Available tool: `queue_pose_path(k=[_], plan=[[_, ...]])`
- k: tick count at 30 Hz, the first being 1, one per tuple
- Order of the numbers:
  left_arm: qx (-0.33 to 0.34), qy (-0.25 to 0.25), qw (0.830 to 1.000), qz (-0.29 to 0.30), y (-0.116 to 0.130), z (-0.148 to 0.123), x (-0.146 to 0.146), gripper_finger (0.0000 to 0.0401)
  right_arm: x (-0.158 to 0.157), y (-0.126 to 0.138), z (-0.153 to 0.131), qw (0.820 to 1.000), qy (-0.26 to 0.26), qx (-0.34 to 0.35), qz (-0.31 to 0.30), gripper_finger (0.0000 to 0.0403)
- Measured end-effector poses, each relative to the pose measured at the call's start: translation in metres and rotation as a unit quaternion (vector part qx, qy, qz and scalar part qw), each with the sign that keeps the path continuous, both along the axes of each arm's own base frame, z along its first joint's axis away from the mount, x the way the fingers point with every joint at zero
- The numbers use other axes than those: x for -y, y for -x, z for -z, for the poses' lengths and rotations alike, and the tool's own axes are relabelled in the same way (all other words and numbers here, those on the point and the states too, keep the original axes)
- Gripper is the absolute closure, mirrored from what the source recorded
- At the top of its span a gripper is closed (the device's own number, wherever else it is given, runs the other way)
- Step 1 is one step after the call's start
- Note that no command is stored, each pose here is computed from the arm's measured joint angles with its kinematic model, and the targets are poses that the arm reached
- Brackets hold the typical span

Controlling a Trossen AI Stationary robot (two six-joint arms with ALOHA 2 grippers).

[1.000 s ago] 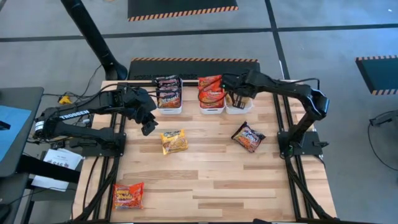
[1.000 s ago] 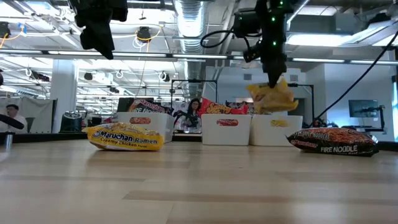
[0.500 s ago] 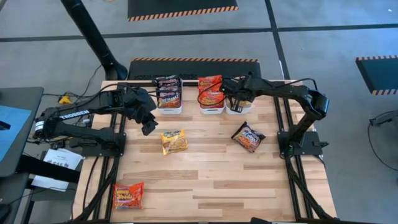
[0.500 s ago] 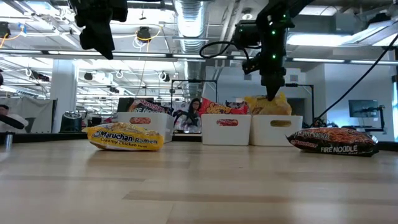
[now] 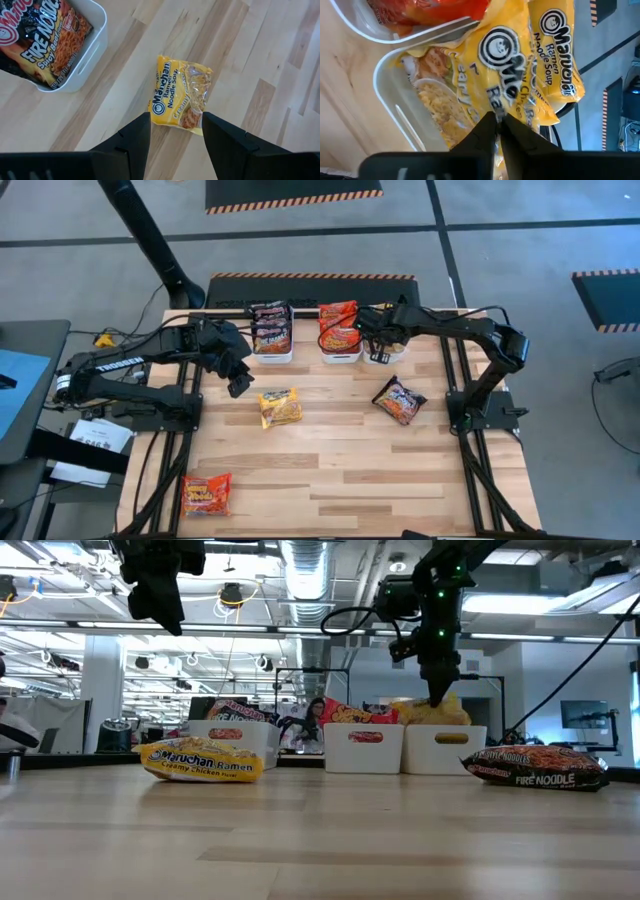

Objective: Sort Maruchan noodles
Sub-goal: Put the yellow noodle pack into the right white bin, then put the red noodle pack into the middle white bin

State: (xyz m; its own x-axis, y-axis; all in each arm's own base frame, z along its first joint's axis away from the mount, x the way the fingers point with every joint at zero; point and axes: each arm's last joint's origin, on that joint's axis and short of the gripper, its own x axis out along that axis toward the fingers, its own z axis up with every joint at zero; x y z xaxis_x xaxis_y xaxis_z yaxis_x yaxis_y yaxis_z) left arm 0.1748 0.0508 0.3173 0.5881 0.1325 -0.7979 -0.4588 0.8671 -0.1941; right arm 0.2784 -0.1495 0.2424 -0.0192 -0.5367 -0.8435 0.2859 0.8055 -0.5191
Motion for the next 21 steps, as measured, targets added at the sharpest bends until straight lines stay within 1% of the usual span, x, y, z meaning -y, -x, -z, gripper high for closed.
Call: queue_pose_path(k=[3, 11, 17, 19, 21], plan=[[0.0, 0.0, 1.0, 0.0, 0.0, 0.0, 0.0, 0.0237, -0.001, 0.0, 0.0, 1.0, -0.01, 0.006, 0.001, 0.0334], [0.0, 0.0, 1.0, 0.0, 0.0, 0.0, 0.0, 0.0237, -0.001, 0.001, -0.001, 0.999, -0.012, 0.015, 0.028, 0.0273], [0.0, 0.001, 1.0, -0.002, 0.0, 0.0, 0.0, 0.0237, -0.002, 0.0, -0.024, 0.998, -0.014, 0.028, 0.057, 0.0251], [0.0, 0.001, 1.0, -0.002, 0.0, 0.0, 0.0, 0.0237, -0.003, -0.002, -0.034, 0.997, -0.012, 0.046, 0.067, 0.0249], [0.0, 0.002, 1.0, -0.003, 0.0, 0.0, 0.0, 0.0237, -0.003, -0.005, -0.042, 0.994, -0.026, 0.075, 0.078, 0.0247]])
